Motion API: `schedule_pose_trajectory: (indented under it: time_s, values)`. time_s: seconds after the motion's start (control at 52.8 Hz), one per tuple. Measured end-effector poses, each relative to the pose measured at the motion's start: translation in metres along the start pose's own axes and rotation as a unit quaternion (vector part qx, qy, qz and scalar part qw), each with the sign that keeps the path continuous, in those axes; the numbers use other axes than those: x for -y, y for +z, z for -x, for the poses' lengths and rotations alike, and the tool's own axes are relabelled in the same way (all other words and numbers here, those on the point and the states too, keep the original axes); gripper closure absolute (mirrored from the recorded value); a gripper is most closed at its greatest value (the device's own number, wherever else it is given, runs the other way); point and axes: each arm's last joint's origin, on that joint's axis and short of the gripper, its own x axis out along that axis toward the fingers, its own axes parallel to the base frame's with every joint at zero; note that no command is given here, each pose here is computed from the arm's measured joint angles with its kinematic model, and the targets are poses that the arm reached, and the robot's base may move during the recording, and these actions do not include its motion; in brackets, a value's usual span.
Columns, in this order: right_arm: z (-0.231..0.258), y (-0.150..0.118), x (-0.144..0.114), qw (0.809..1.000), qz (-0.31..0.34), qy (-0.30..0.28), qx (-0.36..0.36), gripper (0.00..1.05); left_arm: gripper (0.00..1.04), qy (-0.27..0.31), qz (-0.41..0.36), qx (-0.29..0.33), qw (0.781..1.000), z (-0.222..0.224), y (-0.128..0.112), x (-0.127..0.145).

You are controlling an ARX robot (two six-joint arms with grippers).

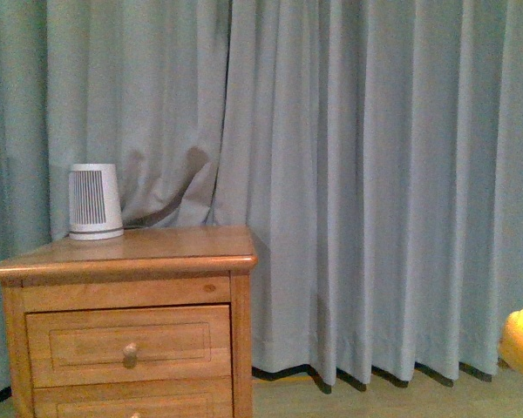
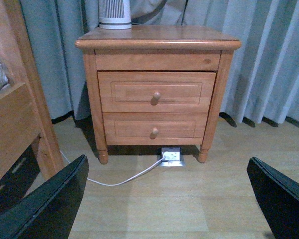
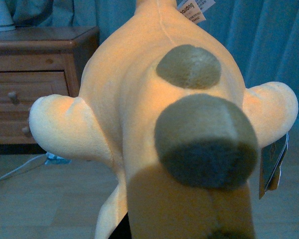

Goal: Put away toys

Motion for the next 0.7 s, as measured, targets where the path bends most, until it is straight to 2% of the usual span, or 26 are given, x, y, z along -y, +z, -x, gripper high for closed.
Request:
schedule_pose_trajectory:
  time_s: [0.701]
  values:
    - [0.0000,0.0000,0.0002,1.000,0.000,-0.003,0.000,0.98,0.06,0.000,0.000,-0.001,1.000,0.0000,-0.0001,0.0000]
